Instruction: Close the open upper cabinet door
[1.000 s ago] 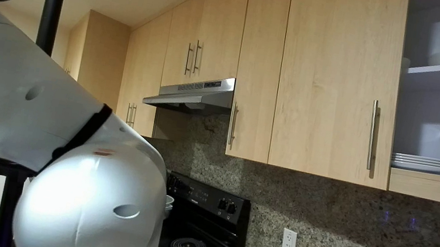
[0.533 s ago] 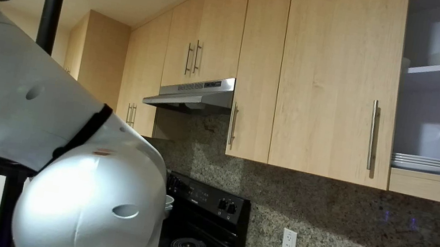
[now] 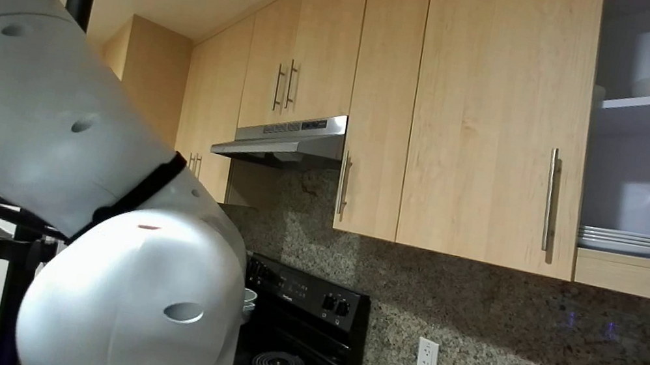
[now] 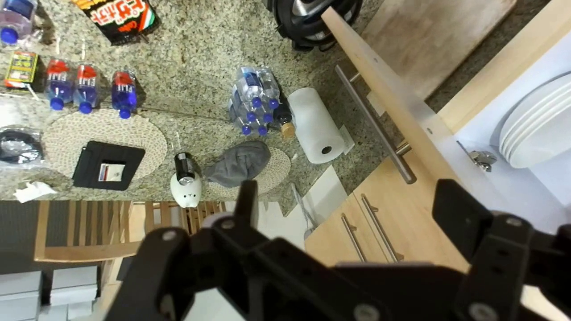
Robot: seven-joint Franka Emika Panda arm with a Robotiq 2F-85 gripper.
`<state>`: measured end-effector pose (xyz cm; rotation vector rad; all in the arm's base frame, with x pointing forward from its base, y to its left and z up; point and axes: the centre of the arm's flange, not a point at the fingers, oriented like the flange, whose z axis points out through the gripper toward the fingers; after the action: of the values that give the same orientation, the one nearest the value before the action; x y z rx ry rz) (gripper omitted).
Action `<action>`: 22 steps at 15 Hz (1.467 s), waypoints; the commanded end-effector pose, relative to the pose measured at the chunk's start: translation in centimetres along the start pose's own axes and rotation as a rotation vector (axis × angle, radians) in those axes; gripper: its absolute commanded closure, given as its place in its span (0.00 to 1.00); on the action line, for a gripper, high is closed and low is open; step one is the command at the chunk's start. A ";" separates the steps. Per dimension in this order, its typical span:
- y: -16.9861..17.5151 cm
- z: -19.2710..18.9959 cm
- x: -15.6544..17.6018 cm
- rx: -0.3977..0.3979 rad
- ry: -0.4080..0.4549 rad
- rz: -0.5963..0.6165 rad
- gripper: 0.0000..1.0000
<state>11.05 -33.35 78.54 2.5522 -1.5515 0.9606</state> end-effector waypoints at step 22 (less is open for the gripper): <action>-4.7 1.5 11.3 -0.044 0.096 -0.434 0.00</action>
<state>17.50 -38.80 83.46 2.6130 -0.9743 0.9298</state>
